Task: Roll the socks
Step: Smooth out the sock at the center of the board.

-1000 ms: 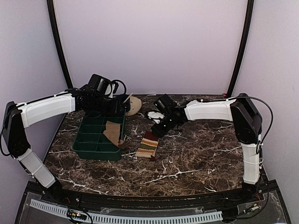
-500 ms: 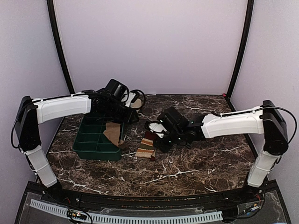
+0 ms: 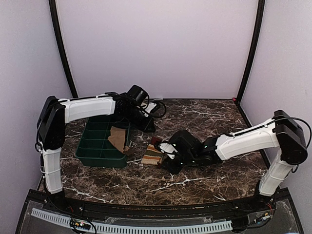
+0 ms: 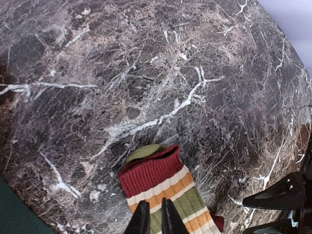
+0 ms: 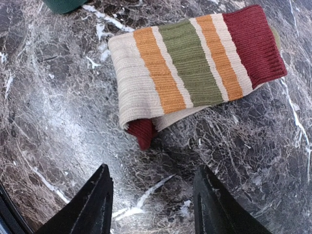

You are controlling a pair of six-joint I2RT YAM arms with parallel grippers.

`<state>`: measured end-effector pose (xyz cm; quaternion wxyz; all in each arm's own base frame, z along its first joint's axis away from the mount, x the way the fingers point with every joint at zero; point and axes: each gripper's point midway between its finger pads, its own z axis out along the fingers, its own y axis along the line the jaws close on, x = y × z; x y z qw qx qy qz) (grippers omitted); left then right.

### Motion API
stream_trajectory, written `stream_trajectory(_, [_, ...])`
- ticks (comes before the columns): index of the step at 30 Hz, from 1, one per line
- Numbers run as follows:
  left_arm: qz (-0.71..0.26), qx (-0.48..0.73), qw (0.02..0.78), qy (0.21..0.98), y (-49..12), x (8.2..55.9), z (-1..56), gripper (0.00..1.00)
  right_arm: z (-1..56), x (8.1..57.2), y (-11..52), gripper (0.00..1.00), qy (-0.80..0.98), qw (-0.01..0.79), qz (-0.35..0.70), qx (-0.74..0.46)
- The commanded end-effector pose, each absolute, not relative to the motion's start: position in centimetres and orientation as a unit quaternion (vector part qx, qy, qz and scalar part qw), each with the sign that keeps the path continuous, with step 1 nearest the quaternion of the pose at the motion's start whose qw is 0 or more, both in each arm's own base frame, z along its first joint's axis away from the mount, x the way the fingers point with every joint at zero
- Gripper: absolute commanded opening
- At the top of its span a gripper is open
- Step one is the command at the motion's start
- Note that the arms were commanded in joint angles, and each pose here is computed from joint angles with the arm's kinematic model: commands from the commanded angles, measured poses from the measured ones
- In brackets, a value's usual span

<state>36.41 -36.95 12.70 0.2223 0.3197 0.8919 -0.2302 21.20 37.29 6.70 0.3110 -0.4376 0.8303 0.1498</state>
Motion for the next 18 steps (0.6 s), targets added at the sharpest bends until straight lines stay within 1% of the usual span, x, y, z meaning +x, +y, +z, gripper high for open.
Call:
stream_trajectory(1, [-0.241,0.348,0.180,0.888,-37.6,35.0,12.1,0.09,8.9,20.9,39.0,0.53,0.808,0.352,0.208,-0.425])
stream_trajectory(4, [-0.244,0.355,0.161,0.888,-38.0,34.8,11.2,0.05,8.8,20.7,39.2,0.56,0.803,0.355,0.216,-0.427])
stream_trajectory(7, [-0.249,0.359,0.146,0.887,-38.4,34.5,10.6,0.00,8.4,20.6,39.5,0.57,0.799,0.355,0.220,-0.433])
stream_trajectory(18, [-0.255,0.365,0.104,0.889,-39.1,33.6,8.2,0.00,7.3,20.5,40.6,0.57,0.794,0.343,0.225,-0.449])
